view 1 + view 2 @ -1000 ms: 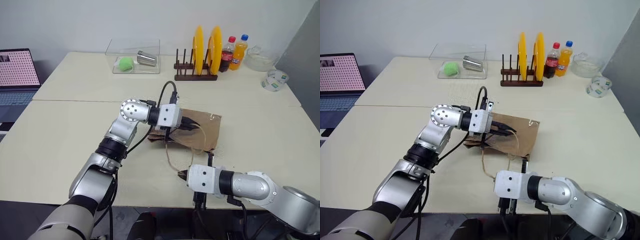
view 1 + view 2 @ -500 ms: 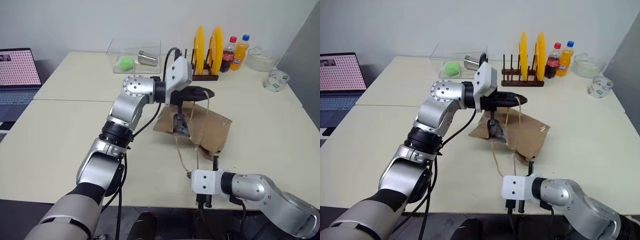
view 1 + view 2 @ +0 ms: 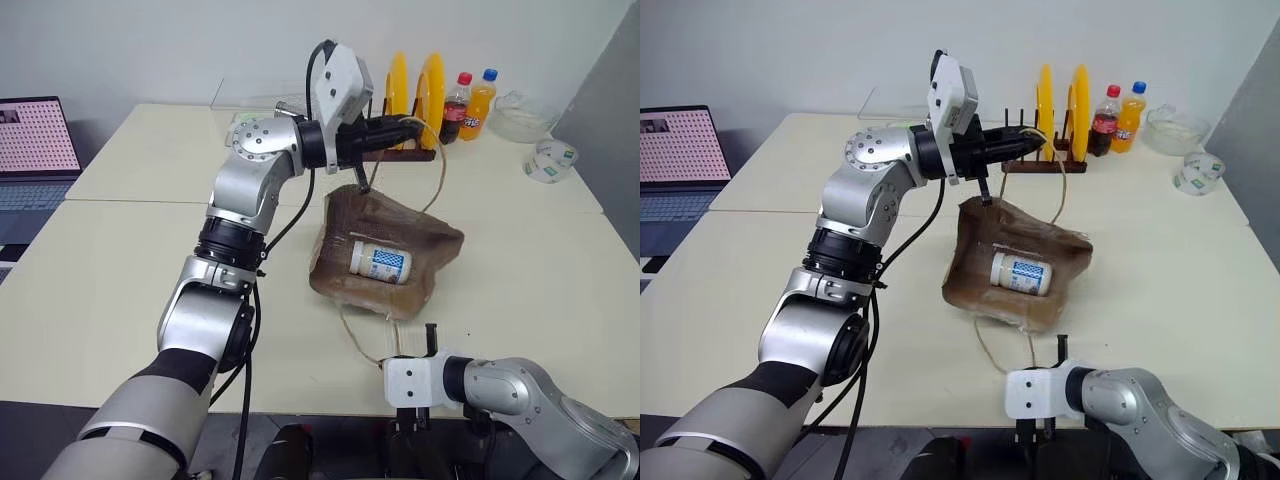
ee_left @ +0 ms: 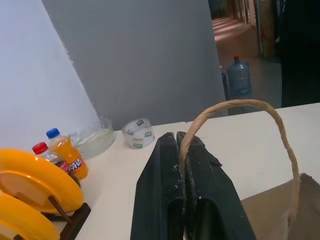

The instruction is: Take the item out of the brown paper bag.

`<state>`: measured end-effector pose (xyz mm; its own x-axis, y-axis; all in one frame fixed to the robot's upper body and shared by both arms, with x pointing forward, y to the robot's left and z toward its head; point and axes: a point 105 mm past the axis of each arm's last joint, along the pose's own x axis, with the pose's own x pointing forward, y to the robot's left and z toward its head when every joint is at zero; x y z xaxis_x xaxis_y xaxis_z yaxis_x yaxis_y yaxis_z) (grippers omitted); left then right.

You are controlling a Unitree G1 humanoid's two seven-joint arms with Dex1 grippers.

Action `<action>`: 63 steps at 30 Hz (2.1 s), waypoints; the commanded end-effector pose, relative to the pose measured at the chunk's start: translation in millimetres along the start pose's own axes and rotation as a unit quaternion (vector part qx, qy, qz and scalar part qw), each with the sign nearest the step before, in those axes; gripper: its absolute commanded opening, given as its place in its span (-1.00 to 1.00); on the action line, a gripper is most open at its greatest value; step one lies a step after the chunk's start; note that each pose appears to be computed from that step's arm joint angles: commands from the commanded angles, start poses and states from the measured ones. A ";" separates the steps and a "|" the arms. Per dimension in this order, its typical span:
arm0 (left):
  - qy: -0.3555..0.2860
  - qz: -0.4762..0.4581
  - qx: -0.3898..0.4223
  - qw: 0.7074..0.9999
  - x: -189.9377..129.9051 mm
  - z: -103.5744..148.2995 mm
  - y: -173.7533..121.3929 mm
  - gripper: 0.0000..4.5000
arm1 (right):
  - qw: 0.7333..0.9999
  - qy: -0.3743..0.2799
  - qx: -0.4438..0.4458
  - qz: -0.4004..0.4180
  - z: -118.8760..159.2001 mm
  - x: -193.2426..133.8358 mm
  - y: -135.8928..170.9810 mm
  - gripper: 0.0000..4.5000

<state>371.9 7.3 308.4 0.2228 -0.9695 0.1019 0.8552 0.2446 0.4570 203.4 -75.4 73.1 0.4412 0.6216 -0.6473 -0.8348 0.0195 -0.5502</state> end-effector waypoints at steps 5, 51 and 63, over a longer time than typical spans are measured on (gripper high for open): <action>-0.048 -0.044 -0.009 0.998 -10.3 23.1 -9.1 -1.00 | 0.995 -0.003 0.021 -0.098 -1.7 -19.2 -30.5 -0.82; -0.055 -0.100 0.002 0.993 -5.1 23.7 -30.6 -1.00 | 0.988 0.001 0.078 -0.133 29.3 -39.7 -125.3 0.99; -0.061 -0.094 0.005 0.994 -4.1 22.5 -28.1 -1.00 | 0.982 0.118 -0.093 -0.116 -1.2 -15.1 -137.2 0.99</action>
<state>341.8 5.6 296.9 0.0208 -0.9961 0.0862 0.8986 0.0564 0.4351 307.4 -89.9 152.8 0.6753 0.4210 -0.6056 -0.6763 0.0258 -0.7362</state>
